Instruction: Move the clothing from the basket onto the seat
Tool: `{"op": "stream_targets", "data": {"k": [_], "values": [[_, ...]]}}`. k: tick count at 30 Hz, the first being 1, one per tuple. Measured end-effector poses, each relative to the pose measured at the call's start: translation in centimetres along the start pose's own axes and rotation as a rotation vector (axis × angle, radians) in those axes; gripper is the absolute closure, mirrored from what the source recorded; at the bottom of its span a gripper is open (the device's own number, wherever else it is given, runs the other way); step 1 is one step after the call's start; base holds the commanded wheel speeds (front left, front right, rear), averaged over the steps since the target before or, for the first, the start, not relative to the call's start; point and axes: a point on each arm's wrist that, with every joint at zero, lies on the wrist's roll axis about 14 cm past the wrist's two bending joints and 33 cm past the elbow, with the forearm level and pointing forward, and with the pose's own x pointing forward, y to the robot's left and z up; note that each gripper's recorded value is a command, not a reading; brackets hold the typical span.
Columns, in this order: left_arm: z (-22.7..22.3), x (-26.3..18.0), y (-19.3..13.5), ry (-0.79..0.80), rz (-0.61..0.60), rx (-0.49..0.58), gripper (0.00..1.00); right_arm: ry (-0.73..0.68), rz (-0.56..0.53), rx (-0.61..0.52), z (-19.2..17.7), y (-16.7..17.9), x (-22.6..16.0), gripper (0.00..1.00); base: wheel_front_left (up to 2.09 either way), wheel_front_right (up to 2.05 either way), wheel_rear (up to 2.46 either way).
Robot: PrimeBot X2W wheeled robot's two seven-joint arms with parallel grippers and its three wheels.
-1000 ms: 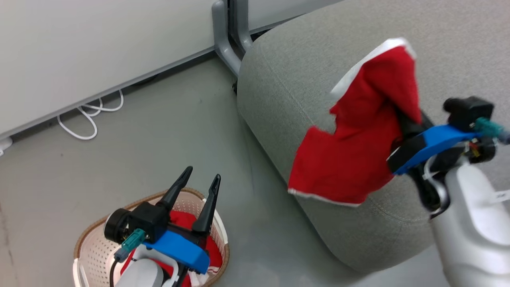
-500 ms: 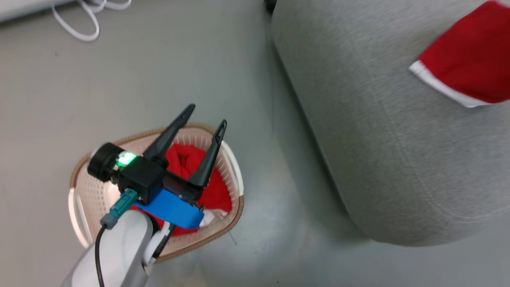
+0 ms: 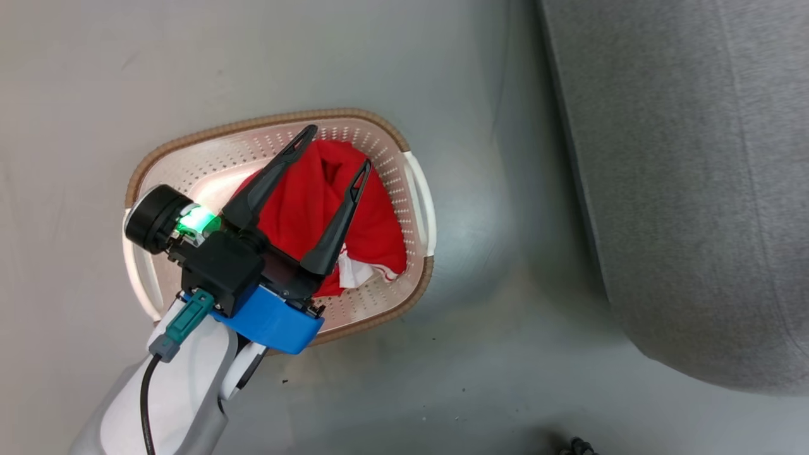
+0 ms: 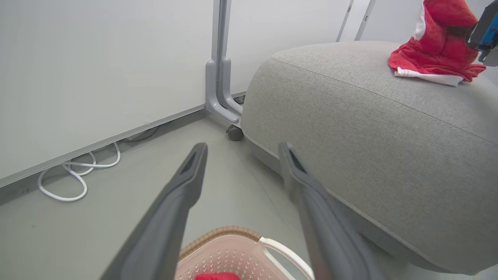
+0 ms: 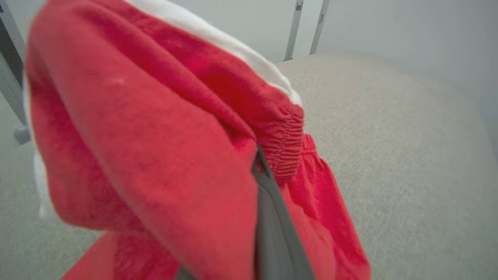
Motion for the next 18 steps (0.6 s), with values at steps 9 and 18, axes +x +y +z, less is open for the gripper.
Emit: {"op": "stream_targets", "data": {"k": [9, 18], "values": [[0.3, -0.3, 0.1, 0.000, 0.015, 0.004, 0.00, 0.052, -0.021, 0.012, -2.0, 0.1, -0.8, 0.00, 0.00, 0.00, 0.00], [2.1, -0.3, -1.7, -0.021, -0.002, -0.004, 0.00, 0.062, 0.028, 0.001, -0.6, 0.6, -1.6, 0.00, 0.00, 0.00, 0.00]]}}
